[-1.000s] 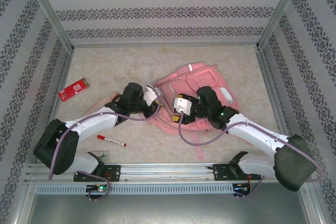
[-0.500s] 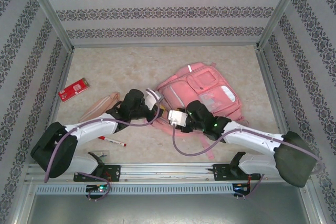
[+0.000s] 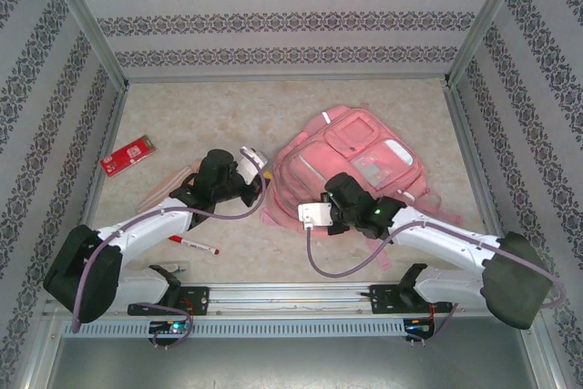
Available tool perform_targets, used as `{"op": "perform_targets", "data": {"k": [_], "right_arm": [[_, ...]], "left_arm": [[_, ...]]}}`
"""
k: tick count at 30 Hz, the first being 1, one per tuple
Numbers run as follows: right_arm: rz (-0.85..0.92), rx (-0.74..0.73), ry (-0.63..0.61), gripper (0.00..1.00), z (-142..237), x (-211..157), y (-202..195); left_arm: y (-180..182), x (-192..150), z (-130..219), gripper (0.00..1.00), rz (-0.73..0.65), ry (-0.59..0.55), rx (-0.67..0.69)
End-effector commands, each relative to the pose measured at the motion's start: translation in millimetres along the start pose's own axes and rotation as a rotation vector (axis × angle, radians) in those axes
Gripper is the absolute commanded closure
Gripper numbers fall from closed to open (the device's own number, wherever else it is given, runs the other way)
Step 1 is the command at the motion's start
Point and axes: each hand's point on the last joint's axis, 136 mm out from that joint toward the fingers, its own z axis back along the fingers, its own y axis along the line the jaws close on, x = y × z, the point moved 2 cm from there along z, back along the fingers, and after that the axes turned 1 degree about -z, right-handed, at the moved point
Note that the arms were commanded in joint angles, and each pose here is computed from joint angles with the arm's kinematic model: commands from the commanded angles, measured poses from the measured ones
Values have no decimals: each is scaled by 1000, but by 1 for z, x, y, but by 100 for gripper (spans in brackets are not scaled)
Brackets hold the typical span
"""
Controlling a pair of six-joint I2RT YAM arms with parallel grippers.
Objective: Pack the student bag
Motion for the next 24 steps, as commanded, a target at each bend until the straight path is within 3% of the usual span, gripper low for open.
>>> {"op": "perform_targets", "data": {"k": [1,2,13,24], "right_arm": [[15,10,-66,100,17,8,-9],[10,-5,-72,100,20,8,-14],[-132,-118,-171,100,39,9,-45],[-184,-121,-234,100,44,14,-49]], "left_arm": [[-31,12,-5,59,-10,-23,-228],[-32,13,-9,51,35,-9,-246],[-73,1,-47,47,129,173,-317],[-73,-6,-57,49,84,230,-186]]}}
